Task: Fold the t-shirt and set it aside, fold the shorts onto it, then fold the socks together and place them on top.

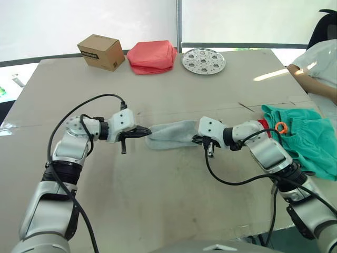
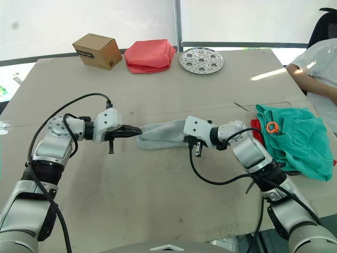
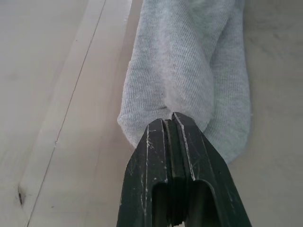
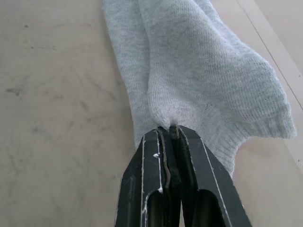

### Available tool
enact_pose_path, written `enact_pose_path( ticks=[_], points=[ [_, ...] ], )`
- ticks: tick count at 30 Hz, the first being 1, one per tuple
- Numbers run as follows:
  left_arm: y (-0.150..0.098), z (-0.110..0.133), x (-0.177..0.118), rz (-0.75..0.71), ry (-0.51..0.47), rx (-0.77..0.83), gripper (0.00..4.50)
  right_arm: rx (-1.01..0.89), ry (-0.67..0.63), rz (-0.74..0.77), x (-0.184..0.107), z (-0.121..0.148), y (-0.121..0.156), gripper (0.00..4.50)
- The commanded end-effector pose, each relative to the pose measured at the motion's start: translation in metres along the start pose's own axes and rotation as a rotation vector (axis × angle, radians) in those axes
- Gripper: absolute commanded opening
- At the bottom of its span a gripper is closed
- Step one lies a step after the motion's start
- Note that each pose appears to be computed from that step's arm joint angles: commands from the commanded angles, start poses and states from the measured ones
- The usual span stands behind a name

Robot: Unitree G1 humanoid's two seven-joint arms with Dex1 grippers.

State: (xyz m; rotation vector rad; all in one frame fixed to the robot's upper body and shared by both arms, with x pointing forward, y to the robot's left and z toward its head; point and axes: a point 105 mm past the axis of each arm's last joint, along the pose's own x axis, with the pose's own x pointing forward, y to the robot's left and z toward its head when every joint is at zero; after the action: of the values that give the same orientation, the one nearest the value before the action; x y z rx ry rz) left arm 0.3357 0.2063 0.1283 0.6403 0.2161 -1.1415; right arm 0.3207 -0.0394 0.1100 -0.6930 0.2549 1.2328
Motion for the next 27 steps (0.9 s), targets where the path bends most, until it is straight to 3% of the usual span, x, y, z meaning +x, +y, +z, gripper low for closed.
enact_pose_path(
  ticks=[1, 10, 11, 12, 15, 23, 25, 27],
  points=[
    [0.0, 0.014, -0.013, 0.004, -0.051, -0.039, 0.06, -0.032, -0.05, -0.011, -0.011, 0.015, -0.005, 0.02],
    [-0.005, 0.011, -0.013, 0.012, -0.018, -0.011, 0.06, 0.003, -0.074, -0.002, -0.016, 0.018, -0.005, 0.02],
    [-0.004, 0.011, -0.01, 0.025, -0.02, 0.017, 0.68, 0.008, -0.073, 0.0, -0.015, 0.017, -0.005, 0.0],
    [-0.004, 0.011, -0.008, 0.033, -0.016, 0.043, 0.87, 0.011, -0.072, 0.002, -0.015, 0.016, -0.004, 0.0],
    [-0.004, 0.007, -0.004, 0.042, -0.002, 0.098, 2.21, 0.014, -0.071, 0.003, -0.014, 0.015, -0.004, 0.0],
    [0.004, 0.001, 0.011, 0.083, 0.013, 0.222, 2.21, 0.018, -0.067, 0.0, -0.015, 0.014, -0.004, 0.0],
    [0.006, 0.002, 0.013, 0.092, -0.007, 0.221, 1.69, 0.018, -0.067, -0.001, -0.015, 0.014, -0.004, 0.0],
    [0.007, 0.005, 0.014, 0.089, -0.032, 0.206, 0.88, 0.019, -0.066, -0.002, -0.015, 0.014, -0.004, 0.0]
  ],
)
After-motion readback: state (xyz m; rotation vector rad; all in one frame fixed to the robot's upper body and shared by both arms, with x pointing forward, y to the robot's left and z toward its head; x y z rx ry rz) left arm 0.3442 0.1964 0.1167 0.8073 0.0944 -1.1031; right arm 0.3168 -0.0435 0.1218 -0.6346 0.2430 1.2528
